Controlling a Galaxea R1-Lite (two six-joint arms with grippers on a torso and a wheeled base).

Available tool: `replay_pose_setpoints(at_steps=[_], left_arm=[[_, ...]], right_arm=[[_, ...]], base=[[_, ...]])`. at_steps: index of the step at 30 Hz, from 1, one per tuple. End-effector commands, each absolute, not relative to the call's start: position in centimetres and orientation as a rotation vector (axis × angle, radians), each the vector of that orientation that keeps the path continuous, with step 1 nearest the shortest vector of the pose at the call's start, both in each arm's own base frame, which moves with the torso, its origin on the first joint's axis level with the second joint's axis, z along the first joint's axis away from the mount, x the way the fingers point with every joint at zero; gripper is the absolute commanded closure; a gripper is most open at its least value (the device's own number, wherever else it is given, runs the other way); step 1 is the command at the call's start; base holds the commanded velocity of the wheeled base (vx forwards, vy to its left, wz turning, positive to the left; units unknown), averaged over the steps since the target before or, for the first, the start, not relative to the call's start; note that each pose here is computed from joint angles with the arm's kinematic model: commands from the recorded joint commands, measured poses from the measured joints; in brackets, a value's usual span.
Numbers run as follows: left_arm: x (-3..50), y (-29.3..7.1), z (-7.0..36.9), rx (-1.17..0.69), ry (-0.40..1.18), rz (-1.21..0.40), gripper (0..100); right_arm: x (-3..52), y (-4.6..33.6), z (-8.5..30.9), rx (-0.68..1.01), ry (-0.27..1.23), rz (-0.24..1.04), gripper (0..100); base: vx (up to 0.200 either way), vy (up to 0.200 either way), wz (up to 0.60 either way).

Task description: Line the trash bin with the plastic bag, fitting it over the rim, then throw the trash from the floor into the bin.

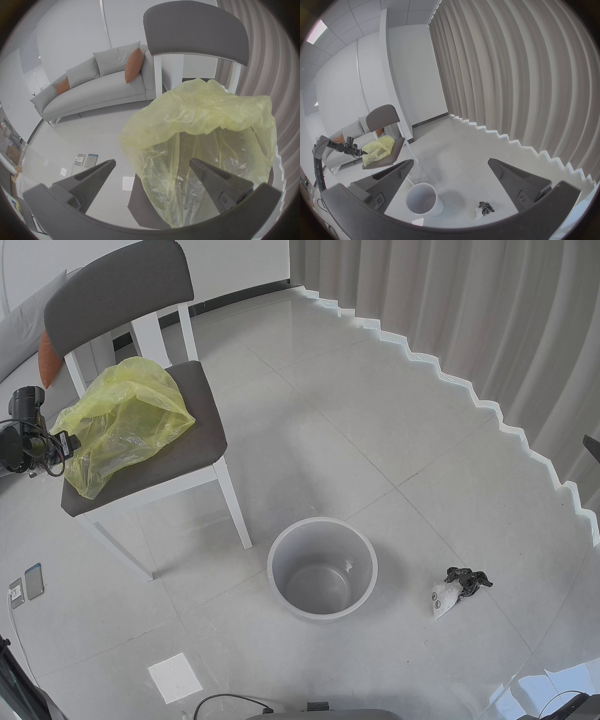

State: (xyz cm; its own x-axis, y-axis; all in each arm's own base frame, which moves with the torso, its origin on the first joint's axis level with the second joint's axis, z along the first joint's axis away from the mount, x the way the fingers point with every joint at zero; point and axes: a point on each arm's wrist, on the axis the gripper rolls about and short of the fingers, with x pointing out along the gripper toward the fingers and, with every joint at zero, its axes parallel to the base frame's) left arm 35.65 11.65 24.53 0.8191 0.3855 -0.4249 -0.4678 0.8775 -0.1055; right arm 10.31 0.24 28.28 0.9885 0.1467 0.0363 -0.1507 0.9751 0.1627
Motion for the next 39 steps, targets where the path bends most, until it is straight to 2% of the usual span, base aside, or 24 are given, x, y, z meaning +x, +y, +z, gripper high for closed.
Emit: replay_pose_setpoints(at_steps=[1,5,16,17,26,30,33,36,38,39], left_arm=[[36.9,12.3,23.5,-0.221,0.389,0.430,0],[37.6,12.3,23.6,-0.233,0.330,0.414,0],[37.9,12.6,23.0,-0.250,0.337,0.395,0],[37.8,12.7,23.1,-0.254,0.336,0.387,100],[36.8,13.4,23.5,-0.261,0.330,0.401,100],[35.7,12.8,25.4,-0.256,0.284,0.386,100],[34.3,11.6,27.4,-0.243,0.240,0.339,100],[31.1,7.9,31.1,-0.213,0.152,0.219,100],[30.2,6.8,32.0,-0.201,0.130,0.181,100],[28.3,5.0,33.7,-0.162,0.097,0.112,100]], right_arm=[[10.3,0.2,28.1,0.165,-0.023,0.151,0],[10.3,0.2,28.0,0.160,-0.018,0.151,0],[10.3,0.2,27.8,0.156,-0.011,0.150,0],[10.3,0.2,27.8,0.156,-0.011,0.150,0],[10.4,0.2,27.6,0.153,-0.004,0.150,0],[10.5,0.2,27.6,0.153,-0.002,0.150,0],[10.5,0.2,27.6,0.152,0.001,0.149,0],[10.7,0.3,27.4,0.153,0.012,0.150,0],[10.7,0.3,27.3,0.152,0.013,0.151,0],[11.0,0.3,27.0,0.151,0.029,0.155,0]], base=[[0.000,0.000,0.00],[0.000,0.000,0.00],[0.000,0.000,0.00],[0.000,0.000,0.00],[0.000,0.000,0.00],[0.000,0.000,0.00],[0.000,0.000,0.00],[0.000,0.000,0.00],[0.000,0.000,0.00],[0.000,0.000,0.00]])
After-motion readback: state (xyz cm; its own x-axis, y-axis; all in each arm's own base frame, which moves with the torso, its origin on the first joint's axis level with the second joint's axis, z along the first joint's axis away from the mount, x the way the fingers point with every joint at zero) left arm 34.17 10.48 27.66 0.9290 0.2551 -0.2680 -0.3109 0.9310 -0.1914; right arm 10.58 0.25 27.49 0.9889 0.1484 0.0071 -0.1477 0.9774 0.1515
